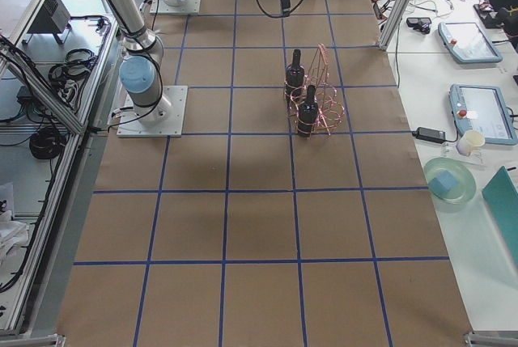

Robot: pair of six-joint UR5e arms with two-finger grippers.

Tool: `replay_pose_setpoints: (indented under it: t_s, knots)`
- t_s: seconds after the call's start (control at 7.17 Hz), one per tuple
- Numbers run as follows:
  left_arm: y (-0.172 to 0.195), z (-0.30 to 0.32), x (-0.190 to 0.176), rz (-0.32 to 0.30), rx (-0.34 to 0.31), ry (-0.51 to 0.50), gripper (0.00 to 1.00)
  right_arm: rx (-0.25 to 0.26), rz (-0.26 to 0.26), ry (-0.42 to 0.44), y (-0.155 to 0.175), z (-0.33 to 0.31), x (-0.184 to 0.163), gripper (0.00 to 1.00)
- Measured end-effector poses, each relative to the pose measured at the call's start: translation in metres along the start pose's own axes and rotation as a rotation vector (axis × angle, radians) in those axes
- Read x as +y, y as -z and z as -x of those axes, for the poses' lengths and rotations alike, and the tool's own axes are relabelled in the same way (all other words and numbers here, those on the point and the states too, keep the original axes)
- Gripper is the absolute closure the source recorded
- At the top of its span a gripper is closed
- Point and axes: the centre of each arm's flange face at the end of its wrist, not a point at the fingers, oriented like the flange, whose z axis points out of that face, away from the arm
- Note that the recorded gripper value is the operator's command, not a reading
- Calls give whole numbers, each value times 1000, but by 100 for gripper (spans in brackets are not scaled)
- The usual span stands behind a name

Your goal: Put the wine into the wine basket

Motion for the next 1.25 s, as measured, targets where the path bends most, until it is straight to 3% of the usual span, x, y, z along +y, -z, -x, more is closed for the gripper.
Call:
replay_pose_setpoints:
  t_s: [0.14, 0.84, 1.25]
  knots:
    - [0, 1, 0, 1, 0, 0, 100, 0, -1, 0, 0, 0, 0, 0]
    - [28, -9, 6, -16, -20, -12, 100, 0, -1, 0, 0, 0, 0, 0]
    - [41, -89, 26, 6, 9, 32, 100, 0, -1, 0, 0, 0, 0, 0]
